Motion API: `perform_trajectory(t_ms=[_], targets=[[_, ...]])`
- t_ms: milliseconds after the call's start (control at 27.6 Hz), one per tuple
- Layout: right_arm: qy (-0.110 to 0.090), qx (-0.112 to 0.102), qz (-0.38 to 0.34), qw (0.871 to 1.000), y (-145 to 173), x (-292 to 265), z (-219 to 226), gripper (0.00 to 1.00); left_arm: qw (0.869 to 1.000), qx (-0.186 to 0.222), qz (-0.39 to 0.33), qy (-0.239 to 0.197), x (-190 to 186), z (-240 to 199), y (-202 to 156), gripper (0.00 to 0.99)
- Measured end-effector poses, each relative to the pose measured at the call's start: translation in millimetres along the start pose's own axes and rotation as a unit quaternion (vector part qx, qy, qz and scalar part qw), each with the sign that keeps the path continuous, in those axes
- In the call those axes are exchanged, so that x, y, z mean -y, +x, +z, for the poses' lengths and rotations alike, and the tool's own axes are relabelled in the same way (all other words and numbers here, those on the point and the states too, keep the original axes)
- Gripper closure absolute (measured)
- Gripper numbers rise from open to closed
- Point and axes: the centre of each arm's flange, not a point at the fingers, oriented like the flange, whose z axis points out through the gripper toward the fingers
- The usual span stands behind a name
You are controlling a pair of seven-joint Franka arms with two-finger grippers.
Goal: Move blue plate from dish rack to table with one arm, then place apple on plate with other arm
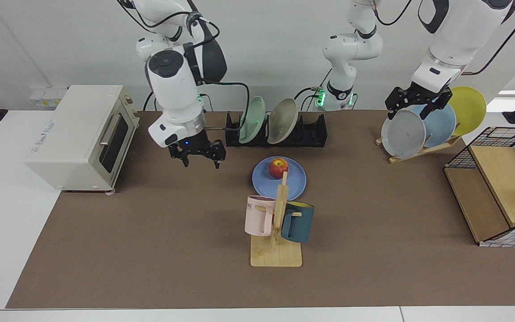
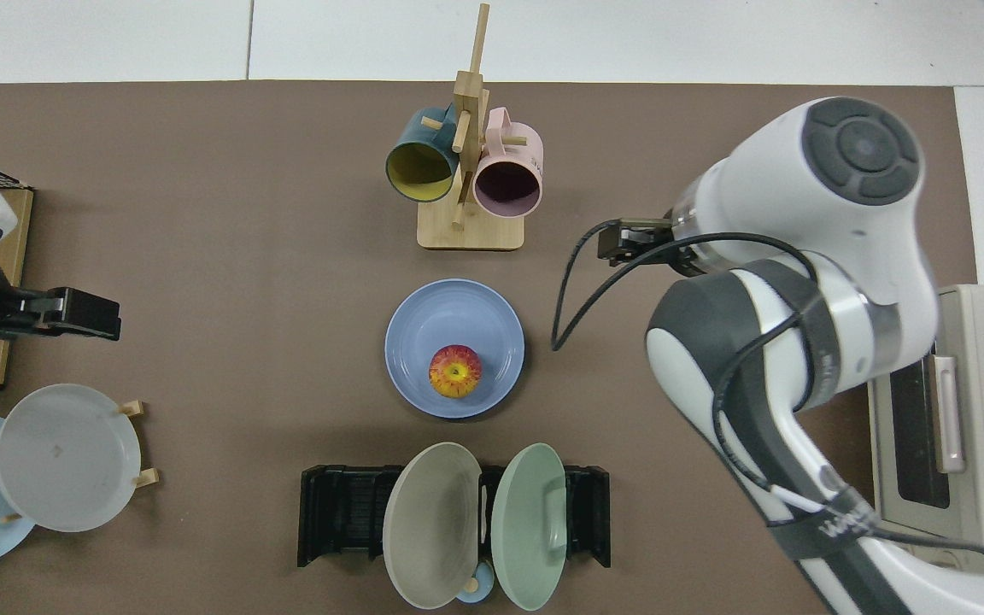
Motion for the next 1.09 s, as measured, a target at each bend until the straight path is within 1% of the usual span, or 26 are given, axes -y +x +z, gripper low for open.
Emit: perform_trajectory(t_ms=[145, 254, 435, 544, 725, 834, 1088], targets=[[-0.003, 0.0, -0.032, 0.999, 1, -61, -8, 0.0, 1.0, 0.0, -0.001, 0.0, 1, 0, 0, 0.0], [-0.003, -0.004, -0.051, 0.999, -2, -108, -19, 0.0, 1.0, 0.0, -0.001, 0.0, 1, 0, 0, 0.0], [-0.003, -0.003, -0.051, 0.999, -16, -157, -48, 0.0, 1.0, 0.0, 0.0, 0.0, 1, 0, 0, 0.0], [-0.009, -0.006, -0.051, 0.999, -24, -161, -70, 0.0, 1.0, 0.0, -0.001, 0.0, 1, 0, 0, 0.0], [-0.01, -0.013, -0.059, 0.998, -32, -146, -99, 0.0, 1.0, 0.0, -0.001, 0.0, 1, 0, 0, 0.0], [-0.01, -0.014, -0.065, 0.998, -33, -136, -104, 0.0, 1.0, 0.0, -0.001, 0.0, 1, 0, 0, 0.0], [-0.009, -0.008, -0.085, 0.996, -37, -106, -100, 0.0, 1.0, 0.0, -0.001, 0.0, 1, 0, 0, 0.0]])
